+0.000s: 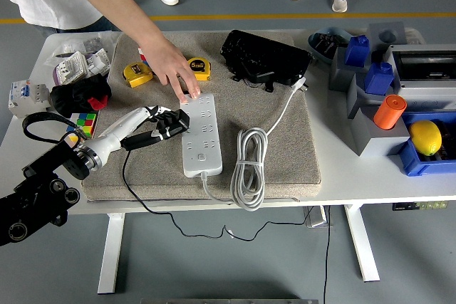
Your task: Put the plug near the board,insert it into the board,press the button,pull the plug out
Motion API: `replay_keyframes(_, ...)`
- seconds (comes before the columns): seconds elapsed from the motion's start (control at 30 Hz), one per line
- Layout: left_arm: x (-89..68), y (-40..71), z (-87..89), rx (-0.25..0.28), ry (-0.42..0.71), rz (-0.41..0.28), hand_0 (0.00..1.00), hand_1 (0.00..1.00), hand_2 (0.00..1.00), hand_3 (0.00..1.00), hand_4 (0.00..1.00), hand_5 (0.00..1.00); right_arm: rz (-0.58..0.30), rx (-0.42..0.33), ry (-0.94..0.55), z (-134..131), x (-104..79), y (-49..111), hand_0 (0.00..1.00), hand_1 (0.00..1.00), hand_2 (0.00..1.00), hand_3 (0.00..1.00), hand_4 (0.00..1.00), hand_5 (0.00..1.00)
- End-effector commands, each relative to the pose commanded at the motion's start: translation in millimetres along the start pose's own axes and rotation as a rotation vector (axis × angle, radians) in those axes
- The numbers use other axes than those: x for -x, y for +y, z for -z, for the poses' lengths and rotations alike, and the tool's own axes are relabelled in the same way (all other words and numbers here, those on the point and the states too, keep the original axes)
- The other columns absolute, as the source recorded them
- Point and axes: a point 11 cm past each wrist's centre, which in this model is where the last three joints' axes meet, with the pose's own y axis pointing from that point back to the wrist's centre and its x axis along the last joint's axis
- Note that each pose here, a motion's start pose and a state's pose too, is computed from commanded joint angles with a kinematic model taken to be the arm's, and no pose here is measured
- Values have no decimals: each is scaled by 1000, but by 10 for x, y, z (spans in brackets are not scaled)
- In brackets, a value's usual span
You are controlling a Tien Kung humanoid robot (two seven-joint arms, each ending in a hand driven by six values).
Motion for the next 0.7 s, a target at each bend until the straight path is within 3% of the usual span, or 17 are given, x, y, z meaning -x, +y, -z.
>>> replay_keyframes(0.7, -16, -41, -131, 41, -35, -1, 749, 777, 765, 763, 998, 998, 1, -3, -2, 2, 10, -1, 717, 718, 706, 602, 998, 616)
